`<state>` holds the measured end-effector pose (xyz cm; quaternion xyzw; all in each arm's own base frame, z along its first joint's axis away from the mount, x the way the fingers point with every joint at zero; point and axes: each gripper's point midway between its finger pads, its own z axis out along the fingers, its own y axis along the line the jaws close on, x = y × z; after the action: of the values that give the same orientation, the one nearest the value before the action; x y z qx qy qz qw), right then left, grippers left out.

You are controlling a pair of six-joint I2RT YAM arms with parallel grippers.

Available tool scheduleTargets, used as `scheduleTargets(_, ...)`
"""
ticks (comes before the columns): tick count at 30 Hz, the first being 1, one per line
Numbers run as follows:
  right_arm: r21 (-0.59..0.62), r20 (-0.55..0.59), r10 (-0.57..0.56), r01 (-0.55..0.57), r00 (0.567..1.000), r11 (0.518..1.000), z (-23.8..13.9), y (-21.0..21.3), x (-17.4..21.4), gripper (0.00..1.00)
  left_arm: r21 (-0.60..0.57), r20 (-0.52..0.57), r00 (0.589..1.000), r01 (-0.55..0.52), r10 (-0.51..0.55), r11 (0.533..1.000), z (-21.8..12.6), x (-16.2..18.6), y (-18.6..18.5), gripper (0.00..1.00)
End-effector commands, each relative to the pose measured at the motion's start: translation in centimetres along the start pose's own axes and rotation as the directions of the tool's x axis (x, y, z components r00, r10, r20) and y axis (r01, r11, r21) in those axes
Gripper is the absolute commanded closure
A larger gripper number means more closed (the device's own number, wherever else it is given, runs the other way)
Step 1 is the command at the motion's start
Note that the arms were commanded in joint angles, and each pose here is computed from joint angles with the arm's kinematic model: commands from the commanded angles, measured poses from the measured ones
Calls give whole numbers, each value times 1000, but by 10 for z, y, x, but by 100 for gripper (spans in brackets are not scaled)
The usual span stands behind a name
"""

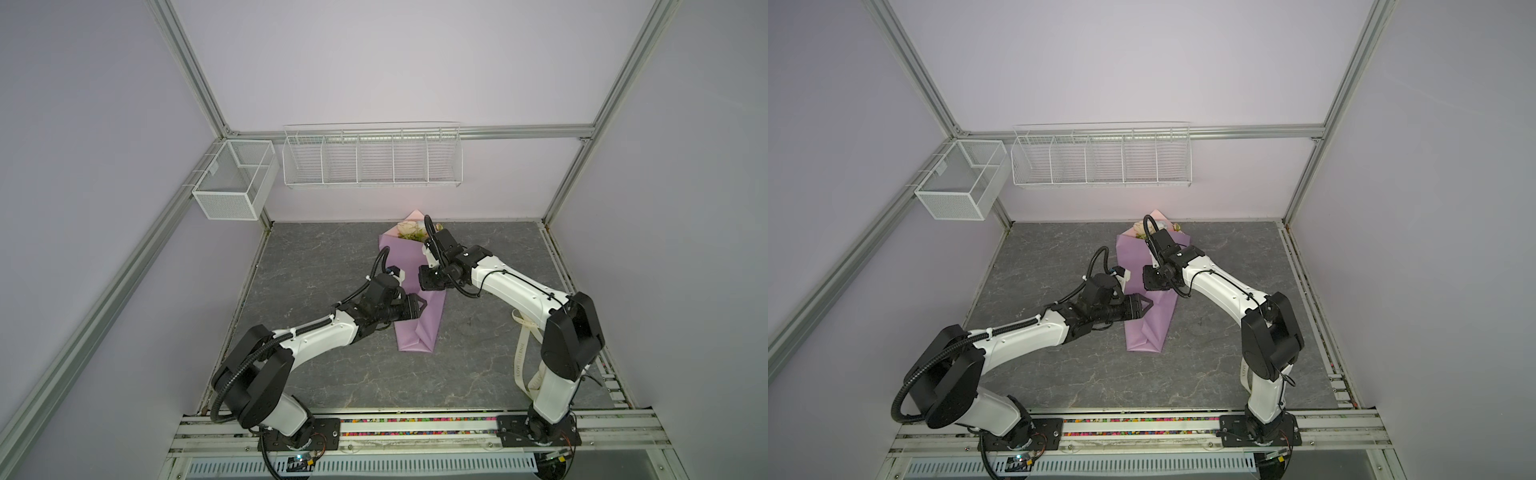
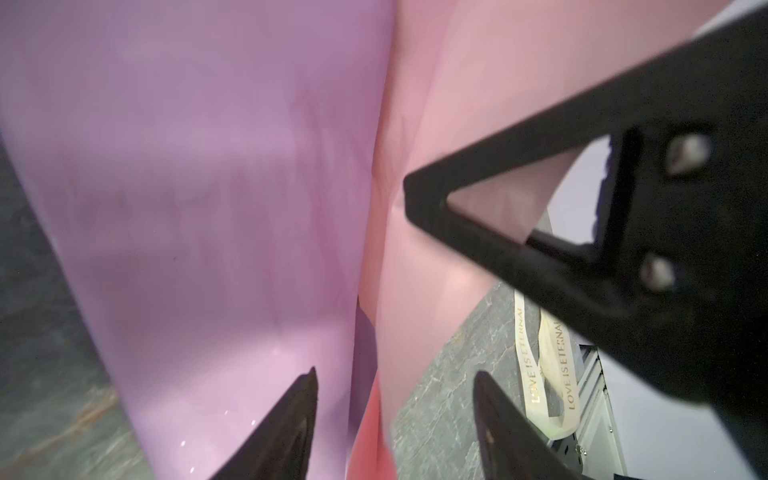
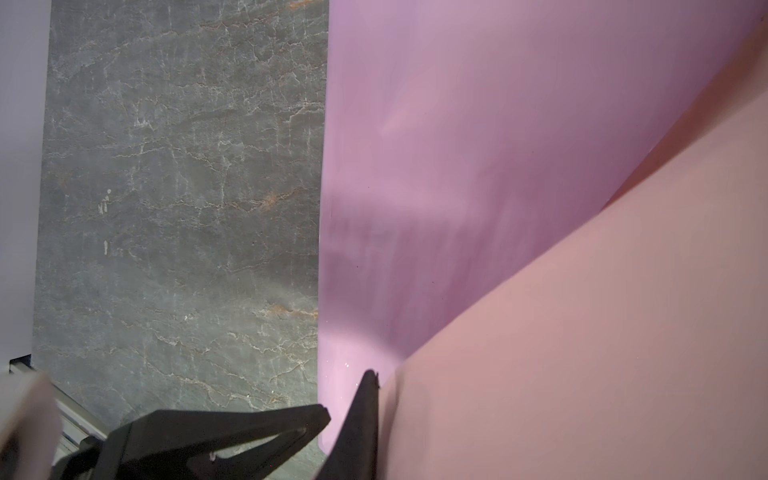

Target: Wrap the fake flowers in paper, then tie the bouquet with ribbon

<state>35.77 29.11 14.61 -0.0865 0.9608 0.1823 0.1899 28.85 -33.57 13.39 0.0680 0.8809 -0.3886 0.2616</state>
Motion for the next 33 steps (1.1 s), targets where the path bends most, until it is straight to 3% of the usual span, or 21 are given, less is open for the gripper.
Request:
scheduleTargets(1,2,-11,-20,20,1000,1000,0,3,0,84,6,-39,999,-18,18,1000,9,-2,2,51)
scheduleTargets(5,-13,-2,-22,22,1000,1000,-3,6,-2,80,-8,-34,999,-3,2,1000,14,-6,9,75)
scheduleTargets(9,-25,14,-17,17,1000,1000,-11,7,-5,68,-29,-32,999,18,-19,999,14,-5,19,88)
scheduleTargets(12,-38,52,-7,9,999,999,-27,7,-9,47,-30,-37,999,35,-36,999,14,-2,24,92)
scheduleTargets(15,-63,111,5,2,994,998,-49,5,-13,35,-27,-36,998,55,-56,998,15,1,29,96)
scheduleTargets(21,-101,234,33,-9,972,995,-90,-4,-9,23,-24,-28,995,93,-94,995,16,3,37,97)
scheduleTargets(26,-87,274,133,-113,952,990,-89,-37,14,22,-36,-33,993,112,-113,993,15,12,47,98)
scheduleTargets(31,-222,220,296,-248,929,943,-62,-61,23,46,-39,-30,990,135,-137,990,13,14,55,98)
scheduleTargets(33,-271,196,314,-256,929,928,-49,-64,20,55,-32,-31,990,140,-141,990,13,11,56,98)
